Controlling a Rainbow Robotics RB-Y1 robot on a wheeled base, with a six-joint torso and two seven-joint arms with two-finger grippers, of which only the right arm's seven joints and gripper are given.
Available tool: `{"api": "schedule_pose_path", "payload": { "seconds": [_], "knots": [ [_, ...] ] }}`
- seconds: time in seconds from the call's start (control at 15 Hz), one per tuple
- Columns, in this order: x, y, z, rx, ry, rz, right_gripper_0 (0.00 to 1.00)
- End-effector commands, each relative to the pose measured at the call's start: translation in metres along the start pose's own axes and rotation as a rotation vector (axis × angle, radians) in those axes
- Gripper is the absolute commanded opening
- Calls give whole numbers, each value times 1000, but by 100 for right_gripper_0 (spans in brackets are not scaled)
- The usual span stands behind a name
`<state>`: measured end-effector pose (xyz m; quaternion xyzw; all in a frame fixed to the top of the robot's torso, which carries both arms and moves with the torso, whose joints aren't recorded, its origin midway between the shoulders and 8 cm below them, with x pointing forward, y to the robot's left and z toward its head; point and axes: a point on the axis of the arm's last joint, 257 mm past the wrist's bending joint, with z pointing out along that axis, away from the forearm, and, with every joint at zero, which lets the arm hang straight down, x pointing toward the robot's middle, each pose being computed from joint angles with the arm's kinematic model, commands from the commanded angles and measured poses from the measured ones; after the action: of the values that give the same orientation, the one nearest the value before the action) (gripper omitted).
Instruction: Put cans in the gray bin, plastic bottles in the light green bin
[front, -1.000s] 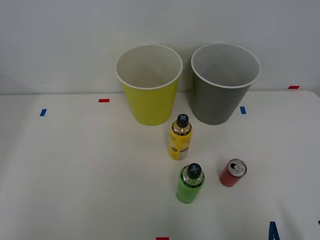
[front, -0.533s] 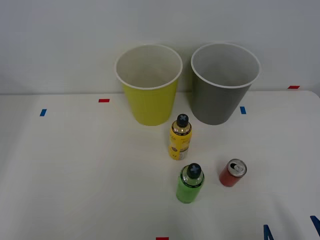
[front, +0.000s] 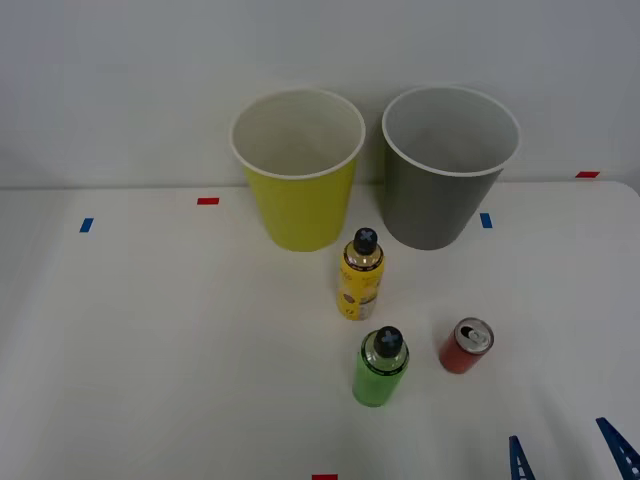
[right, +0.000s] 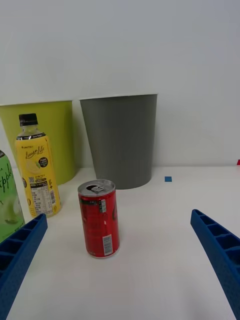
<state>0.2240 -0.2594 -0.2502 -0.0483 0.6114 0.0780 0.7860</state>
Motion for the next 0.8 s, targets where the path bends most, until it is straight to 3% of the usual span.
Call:
{"api": "schedule_pose_path", "payload": {
  "seconds": [0.07, 0.53, 0.8],
  "knots": [
    [6, 9, 9, -10, -2, 8, 100],
    [45, 13, 44, -26, -58, -3, 100],
    [59, 16, 73, -42, -26, -30, 100]
  ]
}}
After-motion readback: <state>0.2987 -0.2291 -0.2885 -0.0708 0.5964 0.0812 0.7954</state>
